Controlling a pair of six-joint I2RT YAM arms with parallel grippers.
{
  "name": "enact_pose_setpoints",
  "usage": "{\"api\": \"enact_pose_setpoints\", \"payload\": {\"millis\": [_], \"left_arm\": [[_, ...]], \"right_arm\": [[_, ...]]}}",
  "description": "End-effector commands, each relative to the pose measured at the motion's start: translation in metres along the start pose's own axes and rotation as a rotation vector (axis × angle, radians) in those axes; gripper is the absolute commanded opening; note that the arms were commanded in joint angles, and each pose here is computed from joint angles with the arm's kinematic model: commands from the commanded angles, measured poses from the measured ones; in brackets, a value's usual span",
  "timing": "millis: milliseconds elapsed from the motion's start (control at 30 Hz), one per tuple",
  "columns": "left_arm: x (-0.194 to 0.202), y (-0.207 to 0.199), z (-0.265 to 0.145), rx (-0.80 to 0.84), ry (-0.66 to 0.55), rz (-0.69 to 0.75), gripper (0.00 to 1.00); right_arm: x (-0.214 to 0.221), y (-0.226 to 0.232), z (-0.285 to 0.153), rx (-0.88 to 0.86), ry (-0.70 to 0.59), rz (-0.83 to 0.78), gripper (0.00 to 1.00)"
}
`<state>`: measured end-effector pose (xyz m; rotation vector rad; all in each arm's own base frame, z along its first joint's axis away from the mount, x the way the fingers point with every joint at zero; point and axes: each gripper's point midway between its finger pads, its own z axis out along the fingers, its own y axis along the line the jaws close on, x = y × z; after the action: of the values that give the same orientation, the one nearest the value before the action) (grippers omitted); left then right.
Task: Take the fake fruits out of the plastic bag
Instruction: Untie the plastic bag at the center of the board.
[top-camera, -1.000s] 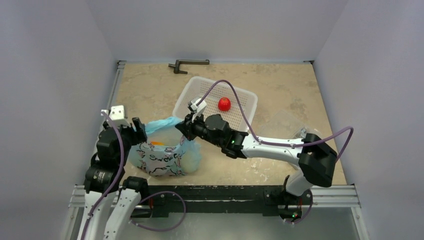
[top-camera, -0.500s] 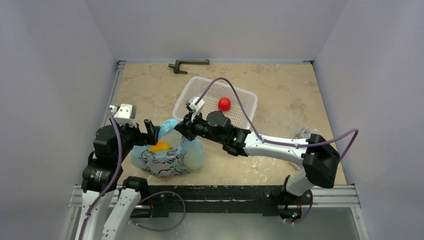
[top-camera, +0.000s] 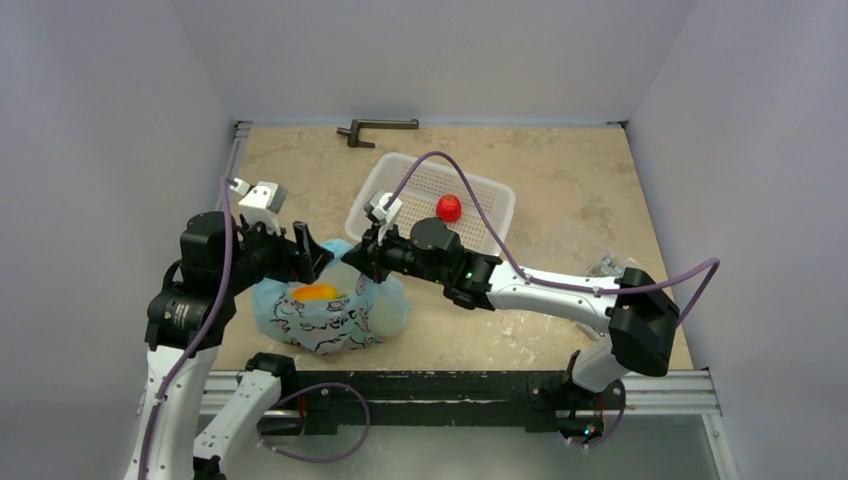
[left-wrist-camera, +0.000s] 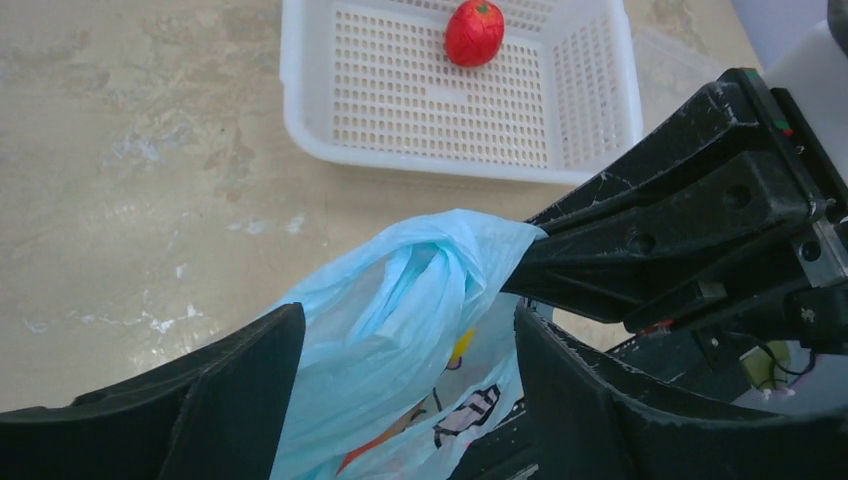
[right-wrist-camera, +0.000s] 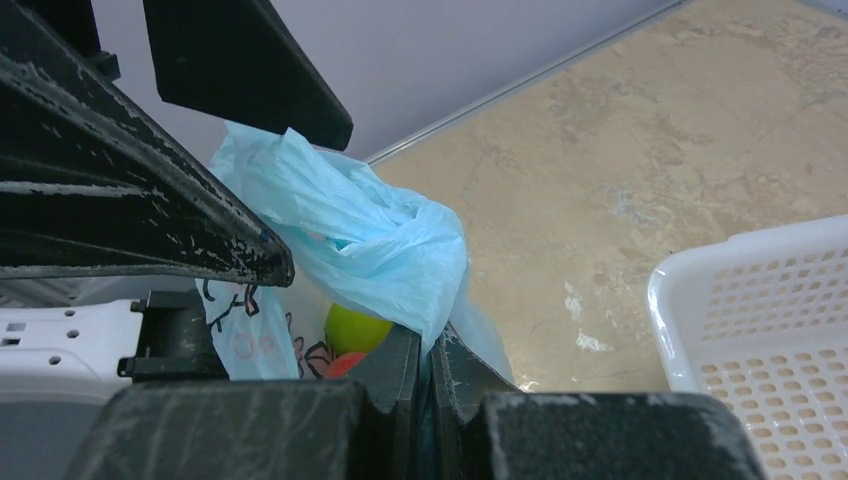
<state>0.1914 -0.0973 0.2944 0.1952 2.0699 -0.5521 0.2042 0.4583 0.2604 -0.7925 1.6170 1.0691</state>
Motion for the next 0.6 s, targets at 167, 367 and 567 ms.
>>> {"api": "enact_pose_setpoints", "payload": {"millis": [167, 367, 567], "left_arm": [[0.018, 0.037, -0.021, -0.229, 0.032, -0.008, 0.26], [0.002, 0.080, -0.088, -0.586, -0.166, -0.069, 0.00], [-0.016, 0.085, -0.169, -0.715, -0.526, -0.169, 0.00]], "right_arm": [[-0.034, 0.010, 0.002, -0.033, -0.082, -0.020, 0.00], [-0.049, -0.004, 0.021, 0.067, -0.139, 0.116, 0.00], [-0.085, -0.021, 0.054, 0.163, -0.259, 0.216, 0.00]]}}
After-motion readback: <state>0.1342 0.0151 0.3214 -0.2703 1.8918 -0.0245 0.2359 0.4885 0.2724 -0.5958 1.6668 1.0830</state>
